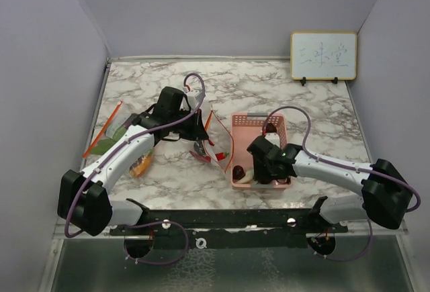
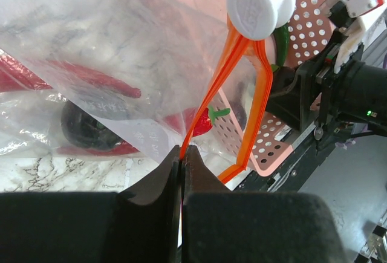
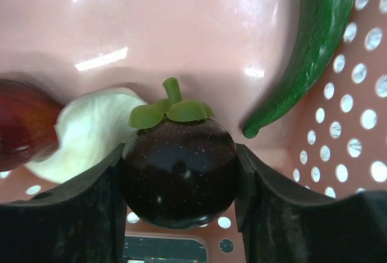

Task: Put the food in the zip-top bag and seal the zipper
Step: Pick up the fake vegetable from the bin, then place the fake vegetable in the zipper food storage bag, then pick up the fake vegetable from the bin.

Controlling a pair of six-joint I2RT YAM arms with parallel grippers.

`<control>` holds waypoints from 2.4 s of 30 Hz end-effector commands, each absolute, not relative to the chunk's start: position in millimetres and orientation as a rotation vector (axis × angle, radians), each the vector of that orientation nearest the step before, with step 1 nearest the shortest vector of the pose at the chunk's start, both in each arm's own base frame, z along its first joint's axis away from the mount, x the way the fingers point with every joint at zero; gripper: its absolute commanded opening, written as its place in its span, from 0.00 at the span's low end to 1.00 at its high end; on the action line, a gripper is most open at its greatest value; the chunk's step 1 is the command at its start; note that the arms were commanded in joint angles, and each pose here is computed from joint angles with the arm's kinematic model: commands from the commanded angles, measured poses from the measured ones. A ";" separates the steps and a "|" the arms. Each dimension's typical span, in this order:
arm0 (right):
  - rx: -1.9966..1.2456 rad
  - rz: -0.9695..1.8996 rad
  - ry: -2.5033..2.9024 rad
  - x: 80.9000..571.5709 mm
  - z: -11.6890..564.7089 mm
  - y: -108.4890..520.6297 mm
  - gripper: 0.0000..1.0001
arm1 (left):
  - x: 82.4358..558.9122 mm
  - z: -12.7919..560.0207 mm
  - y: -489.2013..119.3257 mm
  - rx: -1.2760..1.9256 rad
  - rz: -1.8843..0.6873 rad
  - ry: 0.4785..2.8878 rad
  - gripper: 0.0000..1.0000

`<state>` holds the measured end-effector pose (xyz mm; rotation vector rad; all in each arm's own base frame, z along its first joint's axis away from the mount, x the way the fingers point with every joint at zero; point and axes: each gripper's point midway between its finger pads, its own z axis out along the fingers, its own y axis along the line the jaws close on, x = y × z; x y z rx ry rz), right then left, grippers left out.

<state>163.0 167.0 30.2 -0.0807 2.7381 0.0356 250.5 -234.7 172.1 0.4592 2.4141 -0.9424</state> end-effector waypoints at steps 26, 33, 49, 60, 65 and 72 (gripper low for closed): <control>-0.360 0.645 2.050 282.7 199.5 323.9 0.81 | 250.3 203.4 -240.7 0.480 -1.004 2.325 0.00; -0.333 0.683 1.975 262.0 238.8 296.2 1.00 | 251.2 198.7 -241.9 0.482 -1.008 2.333 0.00; 0.032 -0.070 2.393 268.2 93.6 148.4 0.96 | 248.2 200.2 -240.9 0.497 -1.011 2.324 0.00; 0.008 -0.229 2.496 302.0 38.2 138.6 0.94 | 243.5 198.6 -239.7 0.509 -1.016 2.322 0.00; -0.011 -0.181 2.566 303.0 14.8 148.6 0.86 | 242.9 197.6 -237.3 0.515 -0.999 2.326 0.00; -0.031 -0.030 2.518 304.3 39.9 163.8 0.11 | 243.8 193.6 -236.6 0.514 -0.990 2.339 0.00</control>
